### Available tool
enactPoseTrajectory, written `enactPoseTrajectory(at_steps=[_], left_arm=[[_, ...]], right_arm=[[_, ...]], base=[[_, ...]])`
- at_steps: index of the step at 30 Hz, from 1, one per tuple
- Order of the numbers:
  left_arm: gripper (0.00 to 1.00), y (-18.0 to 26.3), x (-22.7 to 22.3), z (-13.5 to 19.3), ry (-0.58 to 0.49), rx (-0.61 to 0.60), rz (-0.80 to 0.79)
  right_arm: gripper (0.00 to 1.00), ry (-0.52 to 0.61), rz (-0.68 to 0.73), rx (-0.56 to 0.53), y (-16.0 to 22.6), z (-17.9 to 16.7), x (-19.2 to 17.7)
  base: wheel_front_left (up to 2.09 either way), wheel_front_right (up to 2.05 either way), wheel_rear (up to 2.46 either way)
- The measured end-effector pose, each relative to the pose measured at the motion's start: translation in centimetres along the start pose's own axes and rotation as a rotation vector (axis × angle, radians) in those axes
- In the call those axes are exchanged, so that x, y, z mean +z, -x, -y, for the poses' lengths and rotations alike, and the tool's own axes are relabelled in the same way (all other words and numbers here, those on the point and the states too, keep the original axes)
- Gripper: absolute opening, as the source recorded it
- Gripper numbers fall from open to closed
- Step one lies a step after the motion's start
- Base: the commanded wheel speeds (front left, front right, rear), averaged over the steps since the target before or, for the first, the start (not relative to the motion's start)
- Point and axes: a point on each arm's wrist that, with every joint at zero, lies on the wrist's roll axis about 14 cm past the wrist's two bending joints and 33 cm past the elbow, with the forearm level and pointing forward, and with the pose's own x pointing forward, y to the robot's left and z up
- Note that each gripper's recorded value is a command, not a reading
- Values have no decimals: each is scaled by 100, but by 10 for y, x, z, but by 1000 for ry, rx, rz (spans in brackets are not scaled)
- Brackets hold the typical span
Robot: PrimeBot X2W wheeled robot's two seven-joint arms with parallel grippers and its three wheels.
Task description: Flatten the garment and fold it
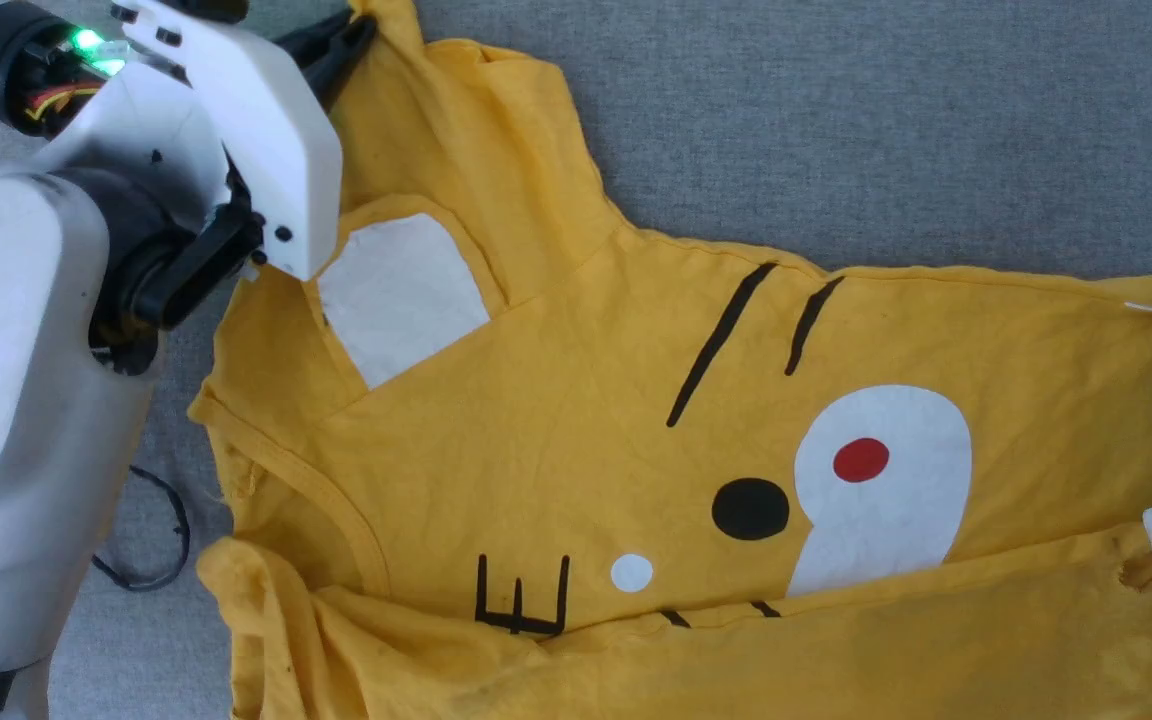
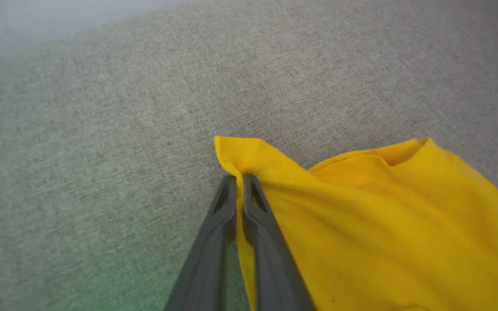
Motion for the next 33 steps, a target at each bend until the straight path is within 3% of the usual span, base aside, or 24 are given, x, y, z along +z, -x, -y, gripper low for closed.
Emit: enactPoseTrajectory(at_steps=[12,18,25,26,27,28,33], left_arm=[[0,28,15,-16,-32,61,87],[0,42,11,-20,-25,88,93],[0,48,8,-25,-12,107,97],[0,48,8,-25,-11,109,96],[0,48,8,-25,-11,109,96],[0,48,8,-26,-10,109,99],[0,50,15,-25,-10,109,139]], right_arm=[[100,74,56,62,-13,-4,39],[100,112,-134,21,-18,18,14],[100,55,-272,37,-14,16,-7],[82,46,-287,42,-14,15,-9],[29,33,-294,43,-13,15,-10],[0,20,-298,46,-13,13,-11],[0,3,-303,54,-11,10,-9]], base=[[0,0,0],[0,0,0],[0,0,0],[0,0,0],[0,0,0],[0,0,0],[0,0,0]])
